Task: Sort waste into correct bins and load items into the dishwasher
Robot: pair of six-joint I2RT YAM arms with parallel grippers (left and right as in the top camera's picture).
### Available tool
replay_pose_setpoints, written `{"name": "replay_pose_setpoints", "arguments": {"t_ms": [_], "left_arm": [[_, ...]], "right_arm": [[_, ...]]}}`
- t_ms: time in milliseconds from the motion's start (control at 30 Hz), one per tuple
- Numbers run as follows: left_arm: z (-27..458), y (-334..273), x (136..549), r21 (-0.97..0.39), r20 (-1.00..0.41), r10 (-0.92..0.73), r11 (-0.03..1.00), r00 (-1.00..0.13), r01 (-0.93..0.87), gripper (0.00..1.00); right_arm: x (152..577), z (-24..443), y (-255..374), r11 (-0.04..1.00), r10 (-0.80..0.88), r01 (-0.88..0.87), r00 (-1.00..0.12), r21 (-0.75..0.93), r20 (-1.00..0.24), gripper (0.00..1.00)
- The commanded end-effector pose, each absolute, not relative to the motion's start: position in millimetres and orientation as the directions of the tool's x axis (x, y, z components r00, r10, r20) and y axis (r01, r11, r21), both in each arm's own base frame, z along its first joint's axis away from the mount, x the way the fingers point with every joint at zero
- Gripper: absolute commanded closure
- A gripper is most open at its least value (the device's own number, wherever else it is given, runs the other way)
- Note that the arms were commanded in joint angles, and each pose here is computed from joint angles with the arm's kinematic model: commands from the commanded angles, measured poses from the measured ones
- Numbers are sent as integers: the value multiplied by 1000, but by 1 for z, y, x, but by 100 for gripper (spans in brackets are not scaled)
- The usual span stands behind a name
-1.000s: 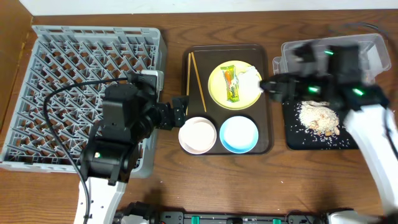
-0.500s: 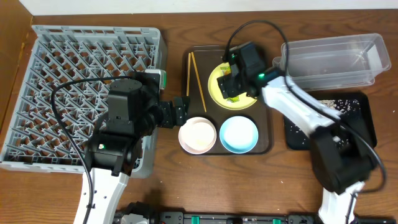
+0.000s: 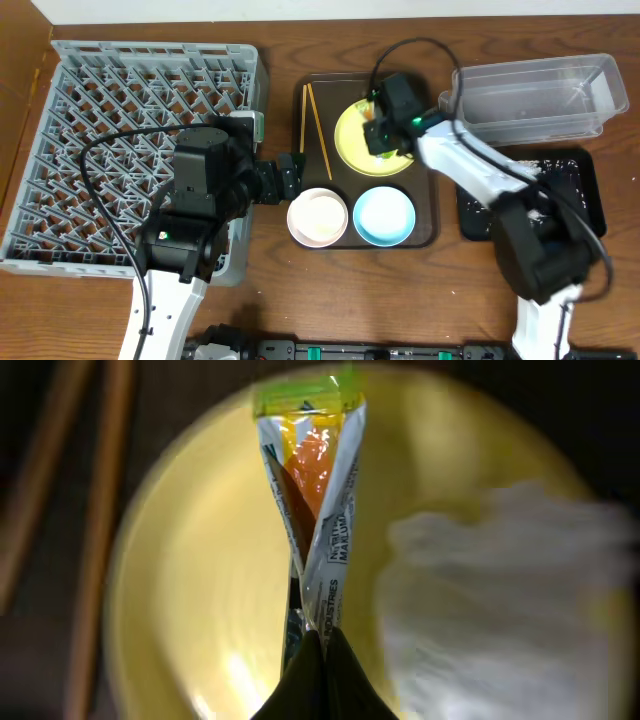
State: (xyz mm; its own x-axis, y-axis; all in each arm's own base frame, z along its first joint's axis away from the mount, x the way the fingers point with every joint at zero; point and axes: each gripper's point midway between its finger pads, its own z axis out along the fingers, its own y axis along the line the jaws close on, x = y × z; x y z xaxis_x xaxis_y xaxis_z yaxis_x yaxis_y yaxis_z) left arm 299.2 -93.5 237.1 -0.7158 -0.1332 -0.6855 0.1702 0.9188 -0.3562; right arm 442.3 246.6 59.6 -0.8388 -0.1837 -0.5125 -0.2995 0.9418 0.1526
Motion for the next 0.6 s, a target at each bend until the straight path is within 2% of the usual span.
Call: {"name": "replay_pose_setpoints", "arguments": {"t_ms": [0, 67, 167, 200, 267, 367, 433, 467, 500, 567], "left_arm": [[244, -96, 301, -375, -688, -148, 911, -711, 174, 8], [244, -96, 300, -375, -687, -148, 911, -712, 173, 8], [241, -95, 298, -375, -676, -146, 912, -722, 167, 8], [240, -95, 297, -375, -672, -145, 912, -726, 165, 8], [239, -95, 296, -375, -668, -145, 913, -730, 162, 8], [239, -95, 296, -375, -668, -145, 912, -730, 163, 8], [239, -95, 296, -375, -667, -144, 913, -731, 162, 8], [239, -95, 296, -375, -666, -144, 913, -732, 161, 8], [238, -95, 296, -376, -665, -144, 913, -733, 161, 8], [238, -95, 295, -376, -662, -144, 913, -736, 160, 7]], "right_arm": [[464, 167, 209, 952, 14, -189, -760, 242, -650, 99], [465, 187, 177, 958, 107, -96, -755, 270, -647, 99], [457, 183, 106, 904, 408, 250, -745, 346, -528, 99], [456, 179, 92, 881, 462, 315, -732, 353, -500, 99], [462, 162, 59, 827, 560, 433, -694, 359, -452, 99], [477, 144, 43, 793, 608, 480, -662, 375, -438, 99], [486, 132, 38, 787, 616, 491, -655, 374, -437, 68], [491, 129, 37, 786, 618, 487, -650, 382, -442, 40], [495, 129, 37, 798, 601, 464, -657, 385, -454, 35], [498, 136, 43, 818, 569, 410, -677, 402, -467, 32]]}}
